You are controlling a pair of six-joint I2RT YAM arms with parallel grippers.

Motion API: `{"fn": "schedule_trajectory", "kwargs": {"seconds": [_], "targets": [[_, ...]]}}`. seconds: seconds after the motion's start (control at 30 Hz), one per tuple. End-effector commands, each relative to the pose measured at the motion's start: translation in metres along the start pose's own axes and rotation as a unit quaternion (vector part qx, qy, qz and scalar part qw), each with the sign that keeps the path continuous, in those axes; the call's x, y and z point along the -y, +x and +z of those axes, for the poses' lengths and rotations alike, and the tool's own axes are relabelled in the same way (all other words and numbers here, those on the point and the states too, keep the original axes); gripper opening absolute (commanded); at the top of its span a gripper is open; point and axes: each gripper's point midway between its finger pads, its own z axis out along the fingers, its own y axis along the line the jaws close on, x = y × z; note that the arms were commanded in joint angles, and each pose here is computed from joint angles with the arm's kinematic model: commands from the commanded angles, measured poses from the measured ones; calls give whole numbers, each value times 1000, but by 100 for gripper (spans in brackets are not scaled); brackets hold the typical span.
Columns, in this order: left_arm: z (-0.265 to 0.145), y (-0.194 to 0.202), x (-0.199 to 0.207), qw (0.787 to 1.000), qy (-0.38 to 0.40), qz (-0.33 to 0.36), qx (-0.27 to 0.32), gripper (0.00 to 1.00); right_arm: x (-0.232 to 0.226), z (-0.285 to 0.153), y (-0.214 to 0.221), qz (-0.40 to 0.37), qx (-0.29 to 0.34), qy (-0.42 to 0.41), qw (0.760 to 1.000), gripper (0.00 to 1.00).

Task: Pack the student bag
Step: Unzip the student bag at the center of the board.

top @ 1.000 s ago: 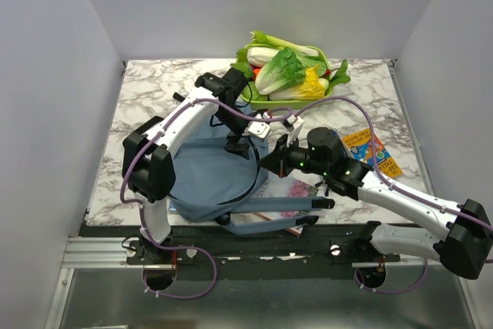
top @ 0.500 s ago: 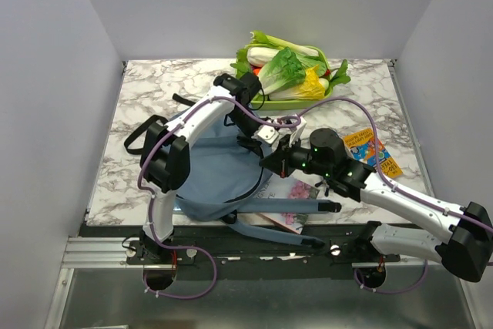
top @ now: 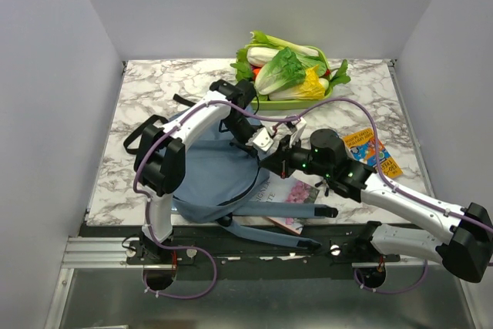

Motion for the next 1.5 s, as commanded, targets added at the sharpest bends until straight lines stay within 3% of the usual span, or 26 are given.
{"fn": "schedule_trajectory", "kwargs": {"seconds": [0.0,0.2,0.33,0.37,0.57,0.7,0.83,0.87,1.03,1.07,1.1,1.13,1.27,1.33,1.47], "targets": [[0,1,-6,1000,-21,10,-17,0,-18,-6,-24,-19,40,-30,999,1],[-21,9,-40,991,-110,-52,-52,0,-15,-8,-22,-23,37,-20,999,1],[-58,23,-66,969,-197,-130,-68,0,-9,-9,-18,-22,31,-7,999,1],[-72,35,-69,956,-224,-170,-78,0,-8,-10,-18,-21,31,-4,999,1],[-130,52,-75,913,-313,-245,-89,0,2,-13,-15,-20,31,23,999,1],[-158,79,-70,870,-364,-310,-125,0,4,-12,-18,-21,29,34,999,1],[-180,98,-66,824,-396,-389,-115,0,11,-8,-16,-19,17,54,998,1],[-179,96,-65,820,-393,-402,-107,0,12,-9,-19,-18,19,58,998,1],[-163,73,-44,848,-343,-398,-67,2,16,-5,-34,-28,35,77,996,2],[-159,65,-43,856,-334,-391,-53,2,20,-2,-36,-37,34,86,995,6],[-154,62,-38,864,-319,-386,-52,2,17,-2,-46,-47,41,84,995,21],[-153,57,-35,867,-316,-383,-45,1,15,-1,-52,-58,43,84,994,27],[-145,51,-29,874,-304,-377,-45,0,14,-2,-71,-115,20,97,988,43],[-144,51,-27,874,-309,-372,-47,0,9,3,-83,-130,10,93,987,57],[-141,53,-28,874,-313,-369,-46,0,4,18,-70,-120,-53,72,989,77]]}}
